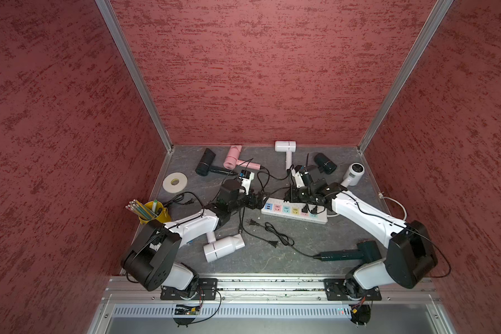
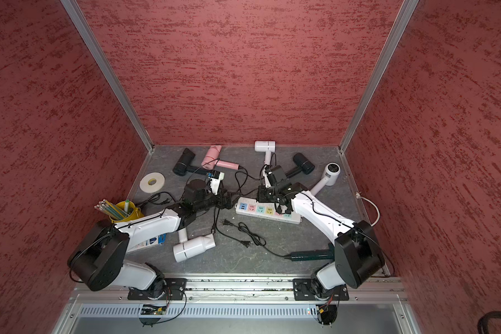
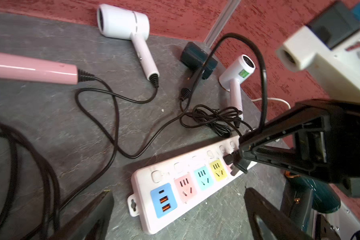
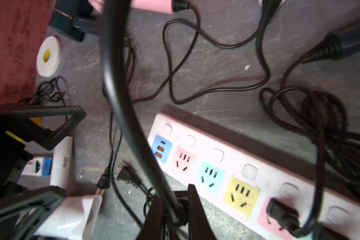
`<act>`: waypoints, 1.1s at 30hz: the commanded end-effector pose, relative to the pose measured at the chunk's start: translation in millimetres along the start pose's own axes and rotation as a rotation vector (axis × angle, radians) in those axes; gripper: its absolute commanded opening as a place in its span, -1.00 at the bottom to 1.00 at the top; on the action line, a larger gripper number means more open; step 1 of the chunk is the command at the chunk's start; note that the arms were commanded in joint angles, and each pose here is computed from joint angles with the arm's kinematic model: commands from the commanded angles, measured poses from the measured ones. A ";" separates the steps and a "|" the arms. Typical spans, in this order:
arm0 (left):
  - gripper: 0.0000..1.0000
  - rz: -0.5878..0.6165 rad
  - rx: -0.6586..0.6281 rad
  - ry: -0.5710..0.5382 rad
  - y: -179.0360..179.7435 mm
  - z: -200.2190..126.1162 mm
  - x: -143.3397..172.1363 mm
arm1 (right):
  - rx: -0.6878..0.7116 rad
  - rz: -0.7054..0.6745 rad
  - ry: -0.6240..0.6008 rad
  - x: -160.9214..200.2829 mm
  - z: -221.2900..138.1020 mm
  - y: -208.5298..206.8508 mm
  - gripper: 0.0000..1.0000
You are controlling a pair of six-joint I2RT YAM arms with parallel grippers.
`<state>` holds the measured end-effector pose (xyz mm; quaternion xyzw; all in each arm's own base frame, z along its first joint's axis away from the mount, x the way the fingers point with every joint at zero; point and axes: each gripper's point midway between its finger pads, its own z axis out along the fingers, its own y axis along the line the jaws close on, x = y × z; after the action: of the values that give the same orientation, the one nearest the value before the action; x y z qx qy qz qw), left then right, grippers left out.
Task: Charge the blow dryers
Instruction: Insert the plug into the socket.
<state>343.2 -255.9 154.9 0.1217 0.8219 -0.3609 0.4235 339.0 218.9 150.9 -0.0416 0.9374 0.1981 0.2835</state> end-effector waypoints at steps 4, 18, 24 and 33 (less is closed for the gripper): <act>0.99 -0.105 0.014 -0.047 9.6 -7.4 -11.7 | 0.303 0.019 -0.214 -29.8 -14.6 -29.7 -1.00; 0.99 -0.110 -0.021 -0.054 15.1 -10.7 -13.6 | 0.330 0.198 -0.212 19.8 18.5 -33.8 -1.00; 0.99 -0.108 -0.020 -0.056 14.6 -10.7 -14.6 | 0.390 0.217 -0.222 38.0 20.1 -40.3 -1.00; 0.99 -0.110 -0.011 -0.050 14.3 -7.8 -12.6 | 0.458 0.199 -0.253 46.9 18.2 -53.3 -1.00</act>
<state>353.0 -239.3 156.3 0.0643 0.8241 -0.3765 0.4183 315.1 187.6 90.9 0.1252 0.9265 0.0310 0.3535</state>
